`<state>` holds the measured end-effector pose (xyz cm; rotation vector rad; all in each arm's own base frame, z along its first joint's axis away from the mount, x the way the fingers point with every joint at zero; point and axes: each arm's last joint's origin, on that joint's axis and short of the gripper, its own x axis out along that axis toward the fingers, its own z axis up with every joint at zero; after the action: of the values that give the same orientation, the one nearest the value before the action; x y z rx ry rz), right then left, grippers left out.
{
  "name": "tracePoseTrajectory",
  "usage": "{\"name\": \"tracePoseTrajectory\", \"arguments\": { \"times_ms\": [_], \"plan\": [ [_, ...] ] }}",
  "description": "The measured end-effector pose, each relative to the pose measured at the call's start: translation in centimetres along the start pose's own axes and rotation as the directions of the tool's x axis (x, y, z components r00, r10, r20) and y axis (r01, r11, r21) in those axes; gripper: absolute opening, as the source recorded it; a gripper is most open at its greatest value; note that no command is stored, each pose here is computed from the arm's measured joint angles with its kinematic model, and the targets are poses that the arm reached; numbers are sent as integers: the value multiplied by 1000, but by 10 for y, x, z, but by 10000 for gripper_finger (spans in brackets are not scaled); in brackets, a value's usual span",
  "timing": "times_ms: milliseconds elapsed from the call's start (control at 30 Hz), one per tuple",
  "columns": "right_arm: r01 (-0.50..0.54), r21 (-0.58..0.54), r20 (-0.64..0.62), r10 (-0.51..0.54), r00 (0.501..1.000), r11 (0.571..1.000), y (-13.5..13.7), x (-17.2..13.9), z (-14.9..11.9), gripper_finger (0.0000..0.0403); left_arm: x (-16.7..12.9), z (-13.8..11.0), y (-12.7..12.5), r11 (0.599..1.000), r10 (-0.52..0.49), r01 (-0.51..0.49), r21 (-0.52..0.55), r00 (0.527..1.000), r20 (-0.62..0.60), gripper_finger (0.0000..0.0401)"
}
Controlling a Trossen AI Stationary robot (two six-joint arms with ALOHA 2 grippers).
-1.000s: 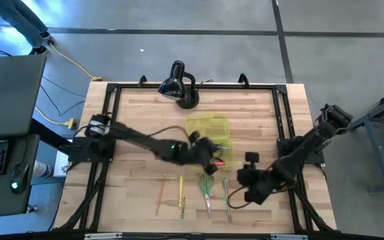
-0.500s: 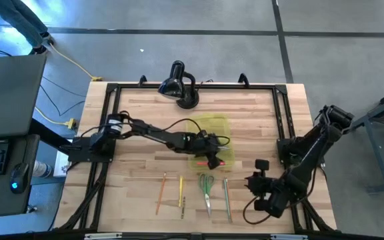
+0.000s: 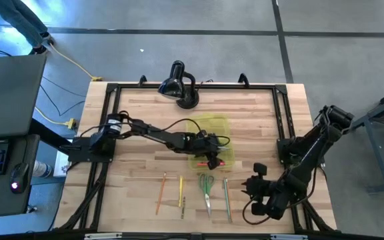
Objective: Pick & place school supplies into a supply box
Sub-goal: Put the right yellow pencil into the yellow supply box
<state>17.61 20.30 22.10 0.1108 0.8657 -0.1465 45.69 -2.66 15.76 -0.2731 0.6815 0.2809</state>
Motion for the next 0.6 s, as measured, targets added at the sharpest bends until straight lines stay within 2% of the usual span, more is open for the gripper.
{"name": "tracePoseTrajectory", "arguments": {
  "times_ms": [100,300,467,600],
  "plan": [
    [-16,40,11,15,1000,999,4,3,0,94,-8,9,-2,1000,-7,7,-4,1000,17,151],
    [-21,117,-40,25,999,993,17,27,-7,94,-39,48,-11,999,-33,34,-7,997,64,146],
    [-39,149,-107,56,993,988,26,53,-12,94,-69,77,-21,997,-82,82,10,996,-33,143],
    [-46,193,-94,65,993,980,26,61,-8,94,-95,88,-31,997,-69,75,36,986,-150,142]
  ]
}}
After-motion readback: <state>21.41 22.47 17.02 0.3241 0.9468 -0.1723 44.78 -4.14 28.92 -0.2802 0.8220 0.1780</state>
